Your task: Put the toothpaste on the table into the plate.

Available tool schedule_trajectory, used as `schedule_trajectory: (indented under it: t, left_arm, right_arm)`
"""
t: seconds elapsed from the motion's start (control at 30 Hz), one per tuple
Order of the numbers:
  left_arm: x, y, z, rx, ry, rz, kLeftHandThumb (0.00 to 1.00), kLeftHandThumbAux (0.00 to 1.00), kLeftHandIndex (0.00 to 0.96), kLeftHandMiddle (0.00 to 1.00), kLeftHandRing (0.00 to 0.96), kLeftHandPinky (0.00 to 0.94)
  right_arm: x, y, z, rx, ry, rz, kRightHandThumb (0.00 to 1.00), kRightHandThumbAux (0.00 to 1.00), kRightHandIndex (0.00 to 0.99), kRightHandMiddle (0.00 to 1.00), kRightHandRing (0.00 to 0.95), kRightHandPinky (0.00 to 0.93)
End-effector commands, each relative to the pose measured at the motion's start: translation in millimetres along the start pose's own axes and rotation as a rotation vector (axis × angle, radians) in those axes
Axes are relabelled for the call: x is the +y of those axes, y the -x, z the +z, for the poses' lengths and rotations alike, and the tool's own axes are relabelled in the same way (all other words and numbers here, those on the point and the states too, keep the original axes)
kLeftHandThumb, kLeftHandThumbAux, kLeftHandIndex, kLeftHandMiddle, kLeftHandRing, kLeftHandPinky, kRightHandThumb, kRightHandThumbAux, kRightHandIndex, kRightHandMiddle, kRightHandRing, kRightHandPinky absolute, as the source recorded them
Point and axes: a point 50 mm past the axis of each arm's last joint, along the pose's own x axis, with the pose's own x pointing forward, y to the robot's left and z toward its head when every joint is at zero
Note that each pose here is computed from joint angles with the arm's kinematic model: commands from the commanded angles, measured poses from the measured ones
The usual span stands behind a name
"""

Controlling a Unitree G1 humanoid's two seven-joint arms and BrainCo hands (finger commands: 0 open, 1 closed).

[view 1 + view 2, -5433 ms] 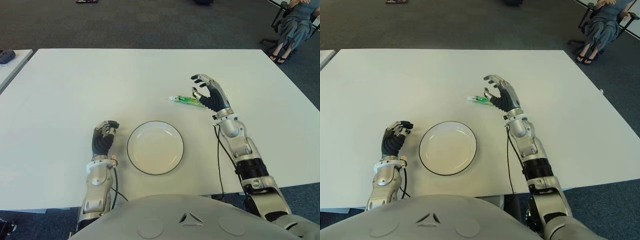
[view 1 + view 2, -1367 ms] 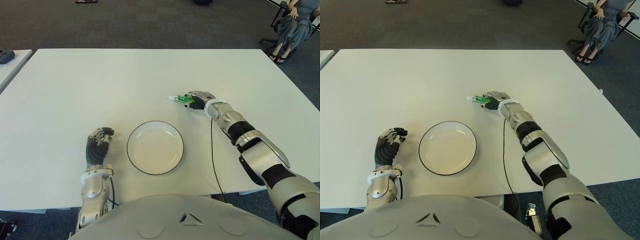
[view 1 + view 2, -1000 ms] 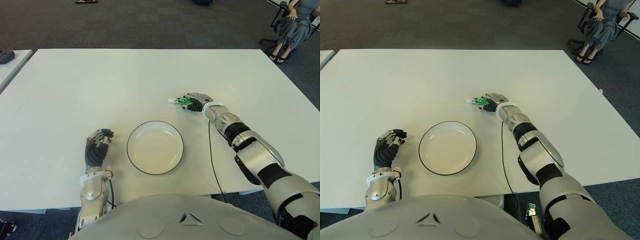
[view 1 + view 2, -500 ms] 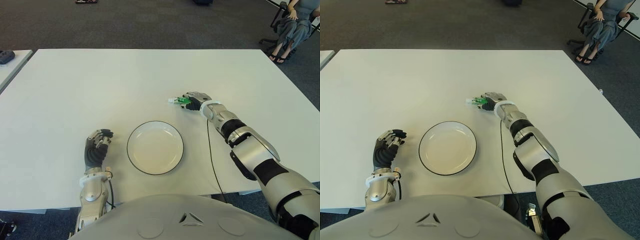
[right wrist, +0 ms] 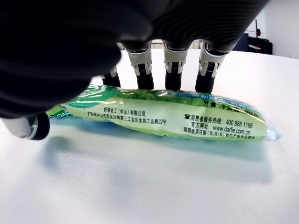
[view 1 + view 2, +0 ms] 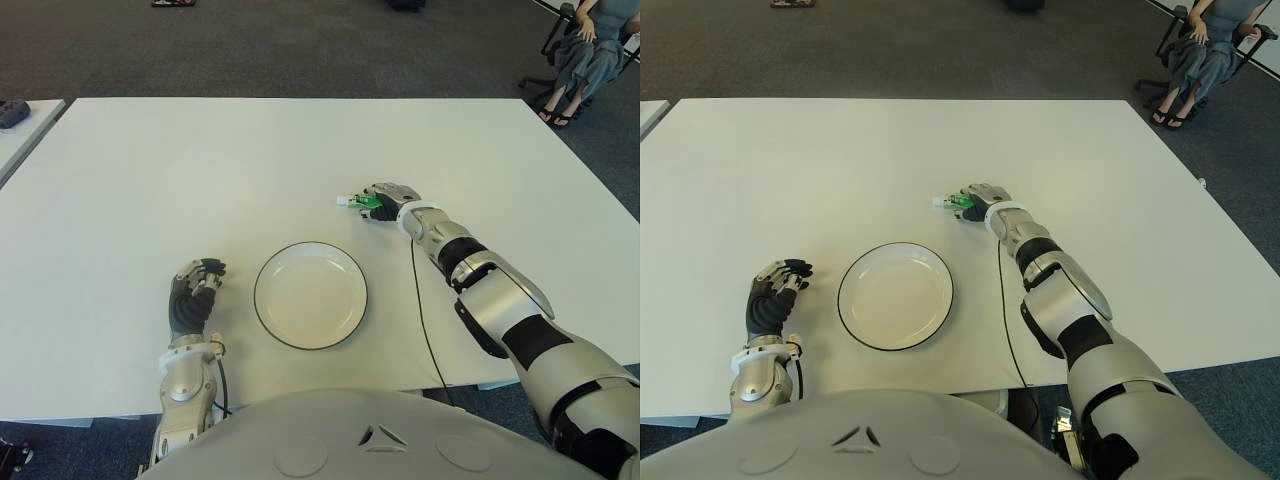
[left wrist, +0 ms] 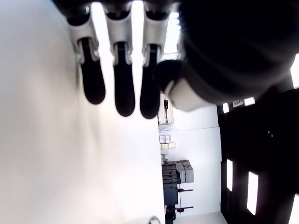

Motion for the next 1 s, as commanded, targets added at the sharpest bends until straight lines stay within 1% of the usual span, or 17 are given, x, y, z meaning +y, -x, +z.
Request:
schedule_trajectory:
  t: [0.03, 0.17, 0.27, 0.4, 0.53, 0.67, 0.73, 0.77, 0.8, 0.87, 0.9, 0.97, 1.0]
  left_arm:
    - [-1.4, 0.4, -3.3, 0.025, 0.017, 0.019, 0.710, 0.724, 0.419, 0.424, 0.412, 0.404]
    - [-1.7, 0.5, -2.7, 0.012, 0.022, 0.017, 0.711, 0.723, 0.420, 0.428, 0.413, 0.407]
    - [-1.9, 0.2, -2.2, 0.004, 0.025, 0.014, 0.713, 0.723, 0.421, 0.430, 0.410, 0.406]
    - [-2.1, -0.3, -2.0, 0.002, 0.026, 0.012, 0.715, 0.723, 0.422, 0.433, 0.408, 0.405]
    - [-2.4, -0.4, -1.9, 0.008, 0.030, 0.008, 0.716, 0.723, 0.421, 0.435, 0.411, 0.405]
    - [-2.4, -0.4, -1.8, 0.011, 0.031, 0.009, 0.716, 0.723, 0.421, 0.436, 0.412, 0.402]
    - [-2.5, -0.2, -1.7, 0.011, 0.031, 0.012, 0.717, 0.723, 0.421, 0.434, 0.411, 0.402]
    - [-2.3, -0.2, -1.6, 0.011, 0.030, 0.013, 0.717, 0.723, 0.421, 0.433, 0.410, 0.403]
    - [-2.1, -0.2, -1.6, 0.011, 0.029, 0.013, 0.716, 0.724, 0.421, 0.431, 0.410, 0.406]
    - [-1.8, -0.3, -1.6, 0.008, 0.028, 0.013, 0.716, 0.724, 0.421, 0.430, 0.411, 0.410]
    - [-1.8, -0.3, -1.6, 0.005, 0.026, 0.013, 0.716, 0.724, 0.421, 0.430, 0.412, 0.411]
    - [-1.8, -0.3, -1.6, 0.002, 0.025, 0.012, 0.716, 0.724, 0.421, 0.432, 0.415, 0.415]
    - [-1.8, -0.3, -1.7, 0.000, 0.023, 0.012, 0.716, 0.724, 0.421, 0.432, 0.415, 0.415]
  right_arm:
    - [-1.1, -0.4, 3.5, -0.026, -0.021, -0.017, 0.433, 0.269, 0.000, 0.000, 0.000, 0.000]
    - [-1.3, 0.2, 2.8, -0.033, -0.034, -0.042, 0.432, 0.288, 0.007, 0.000, 0.000, 0.000]
    - [-1.2, 0.7, 2.0, -0.034, -0.037, -0.067, 0.424, 0.314, 0.052, 0.000, 0.000, 0.000]
    - [-1.6, 1.2, 1.3, -0.036, -0.034, -0.093, 0.421, 0.320, 0.098, 0.012, 0.000, 0.012]
    - [-6.1, 1.5, -0.1, -0.042, -0.023, -0.129, 0.430, 0.326, 0.172, 0.069, 0.020, 0.024]
    - [-7.0, 1.8, -0.4, -0.042, -0.022, -0.152, 0.442, 0.328, 0.208, 0.094, 0.032, 0.026]
    - [-7.4, 2.1, -0.9, -0.040, -0.022, -0.169, 0.463, 0.328, 0.239, 0.116, 0.044, 0.034]
    - [-8.3, 2.3, -1.3, -0.036, -0.023, -0.187, 0.472, 0.330, 0.249, 0.123, 0.050, 0.043]
    - [-9.0, 2.4, -1.6, -0.034, -0.024, -0.200, 0.514, 0.340, 0.280, 0.152, 0.081, 0.085]
    - [-10.0, 2.6, -2.1, -0.028, -0.024, -0.220, 0.567, 0.351, 0.319, 0.192, 0.124, 0.142]
    - [-10.3, 2.7, -2.4, -0.025, -0.023, -0.230, 0.576, 0.352, 0.326, 0.200, 0.132, 0.153]
    - [-10.5, 2.8, -2.6, -0.022, -0.022, -0.241, 0.615, 0.354, 0.361, 0.248, 0.187, 0.220]
    - [-10.6, 2.9, -2.6, -0.021, -0.021, -0.248, 0.620, 0.355, 0.366, 0.255, 0.195, 0.229]
